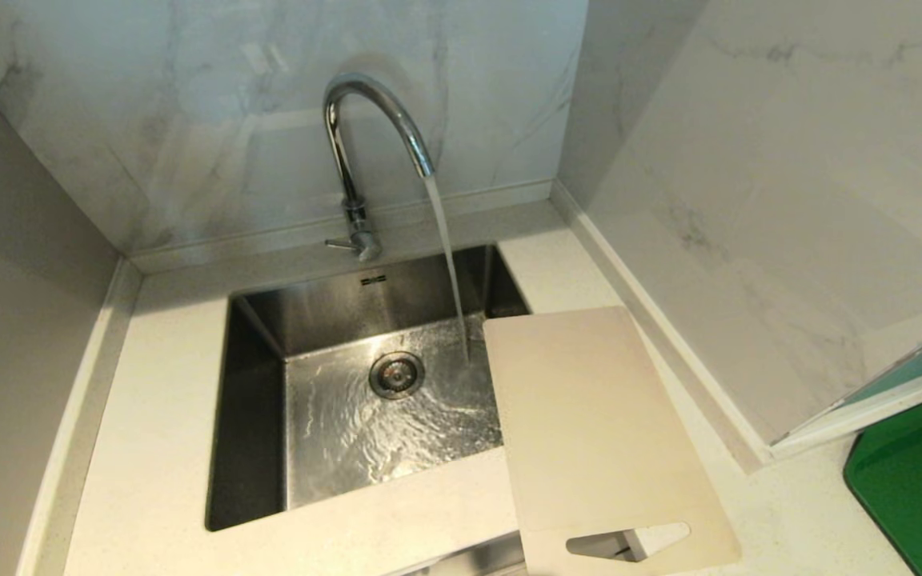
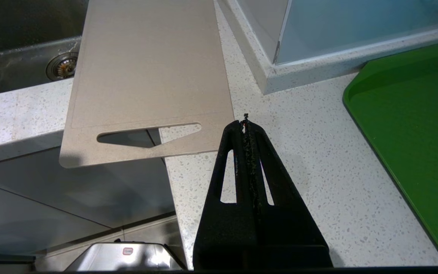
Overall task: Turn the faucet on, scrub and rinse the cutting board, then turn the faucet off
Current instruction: Pick up the cutting board
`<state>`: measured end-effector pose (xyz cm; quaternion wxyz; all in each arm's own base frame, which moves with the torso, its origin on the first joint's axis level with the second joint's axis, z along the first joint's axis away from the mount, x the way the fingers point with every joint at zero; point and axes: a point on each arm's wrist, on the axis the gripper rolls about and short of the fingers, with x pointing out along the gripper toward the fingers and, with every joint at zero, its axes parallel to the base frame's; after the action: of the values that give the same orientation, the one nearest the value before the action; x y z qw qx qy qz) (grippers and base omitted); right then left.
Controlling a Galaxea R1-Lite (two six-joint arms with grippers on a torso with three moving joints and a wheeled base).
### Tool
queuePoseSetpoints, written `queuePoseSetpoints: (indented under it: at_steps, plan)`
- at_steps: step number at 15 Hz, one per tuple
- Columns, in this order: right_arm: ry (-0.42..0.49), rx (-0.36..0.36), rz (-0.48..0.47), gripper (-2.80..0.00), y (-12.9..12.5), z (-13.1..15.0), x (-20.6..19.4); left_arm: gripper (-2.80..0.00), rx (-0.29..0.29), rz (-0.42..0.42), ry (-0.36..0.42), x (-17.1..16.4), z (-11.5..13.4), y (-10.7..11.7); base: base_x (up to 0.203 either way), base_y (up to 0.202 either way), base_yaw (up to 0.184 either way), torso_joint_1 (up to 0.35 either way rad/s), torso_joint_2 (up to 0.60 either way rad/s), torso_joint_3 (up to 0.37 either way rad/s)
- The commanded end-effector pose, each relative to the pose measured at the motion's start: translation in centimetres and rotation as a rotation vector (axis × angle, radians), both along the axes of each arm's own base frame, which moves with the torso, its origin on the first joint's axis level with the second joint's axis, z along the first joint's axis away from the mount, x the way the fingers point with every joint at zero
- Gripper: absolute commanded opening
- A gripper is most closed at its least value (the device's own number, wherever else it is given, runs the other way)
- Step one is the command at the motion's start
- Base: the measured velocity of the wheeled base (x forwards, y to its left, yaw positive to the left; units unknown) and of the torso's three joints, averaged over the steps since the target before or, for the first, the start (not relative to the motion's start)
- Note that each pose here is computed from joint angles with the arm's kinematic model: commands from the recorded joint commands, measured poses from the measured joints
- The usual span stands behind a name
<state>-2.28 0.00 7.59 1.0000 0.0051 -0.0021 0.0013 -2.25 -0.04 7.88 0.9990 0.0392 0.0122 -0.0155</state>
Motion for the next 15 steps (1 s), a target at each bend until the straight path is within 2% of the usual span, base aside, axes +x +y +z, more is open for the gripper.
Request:
queuePoseSetpoints:
  at_steps: [1, 2, 3, 15]
  plan:
    - [0.001, -0.001, 0.001, -2.8, 0.0, -0.04, 0.01, -2.8, -0.044, 0.015, -0.01, -0.02, -0.51, 0.03, 0.0, 0.0, 0.0, 0.0, 0.0, 0.0]
    - [0.001, -0.001, 0.001, -2.8, 0.0, -0.04, 0.01, -2.8, -0.084, 0.022, -0.013, -0.02, -0.47, 0.04, 0.0, 0.0, 0.0, 0.0, 0.0, 0.0]
    - [0.001, 0.0, 0.001, -2.8, 0.0, -0.04, 0.01, -2.8, -0.091, 0.027, -0.015, -0.02, -0.45, 0.05, 0.0, 0.0, 0.0, 0.0, 0.0, 0.0]
    - [0.003, -0.019, -0.001, -2.8, 0.0, 0.15, -0.05, -2.8, -0.086, 0.025, -0.018, -0.02, -0.42, 0.05, 0.0, 0.0, 0.0, 0.0, 0.0, 0.0]
